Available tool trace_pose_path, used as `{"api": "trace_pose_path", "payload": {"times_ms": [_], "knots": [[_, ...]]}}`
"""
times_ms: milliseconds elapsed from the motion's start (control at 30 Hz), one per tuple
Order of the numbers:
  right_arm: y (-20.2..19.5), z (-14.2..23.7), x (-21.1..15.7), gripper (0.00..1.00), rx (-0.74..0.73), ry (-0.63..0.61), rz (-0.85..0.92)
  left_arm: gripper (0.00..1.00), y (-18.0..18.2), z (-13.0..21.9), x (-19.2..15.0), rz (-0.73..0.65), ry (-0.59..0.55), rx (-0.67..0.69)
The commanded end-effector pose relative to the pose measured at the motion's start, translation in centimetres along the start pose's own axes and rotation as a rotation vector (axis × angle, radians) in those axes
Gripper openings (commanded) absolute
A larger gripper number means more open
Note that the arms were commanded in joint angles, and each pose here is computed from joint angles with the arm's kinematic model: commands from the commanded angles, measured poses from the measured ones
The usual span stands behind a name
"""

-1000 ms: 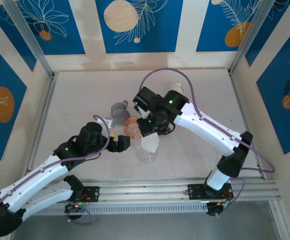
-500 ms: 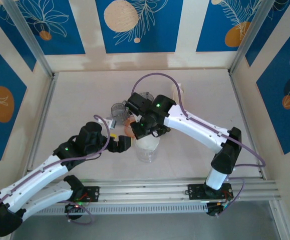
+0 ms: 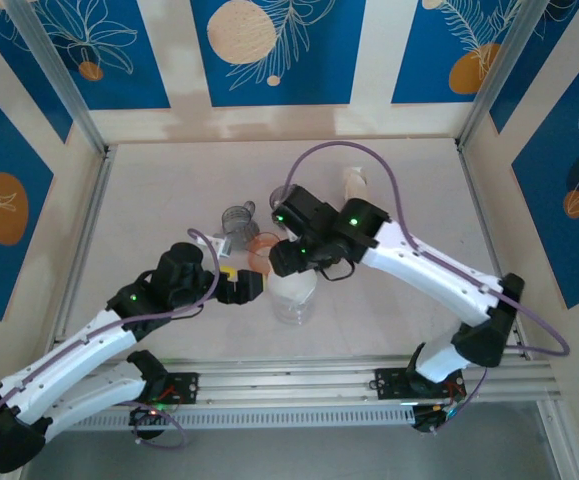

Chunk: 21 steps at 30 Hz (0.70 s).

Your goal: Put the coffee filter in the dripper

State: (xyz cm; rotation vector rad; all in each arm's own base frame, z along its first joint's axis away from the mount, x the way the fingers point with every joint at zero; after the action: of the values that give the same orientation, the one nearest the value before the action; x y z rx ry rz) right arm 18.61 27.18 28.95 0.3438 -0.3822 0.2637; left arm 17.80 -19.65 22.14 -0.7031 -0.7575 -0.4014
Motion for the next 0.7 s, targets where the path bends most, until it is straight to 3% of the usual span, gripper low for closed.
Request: {"api": "trace_pose_path", "payload": {"times_ms": [0, 333, 667], "knots": [[-1.9, 1.3, -0.4, 0.55, -0.048, -0.071, -0.087, 1.0, -0.4, -0.1, 1.4, 0.011, -0.031, -0.024], [-5.5, -0.9, -3.1, 0.56, -0.09, 0.004, -0.209, 0.98, -0.7, -2.8, 1.4, 0.026, 0.029, -0.062], [-6.3, -2.8, -4.1, 0.46, -0.112, 0.036, -0.229, 0.96, -0.1, -3.3, 0.4, 0.048, 0.059, -0.044]]}}
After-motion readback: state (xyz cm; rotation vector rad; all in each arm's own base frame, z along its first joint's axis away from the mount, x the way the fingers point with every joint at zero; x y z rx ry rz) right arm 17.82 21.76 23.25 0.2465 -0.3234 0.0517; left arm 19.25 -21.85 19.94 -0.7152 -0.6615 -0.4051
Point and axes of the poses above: each hand's point on the last joint's axis, 136 mm out from that joint toward the fingers, its own z axis back along the fingers, its own y axis along the line the jaws close on, x = y × z, the point moved 4 cm from there along z, back along the fingers, and after that the axes turned 10 degrees about -z, right-handed, at the moved point
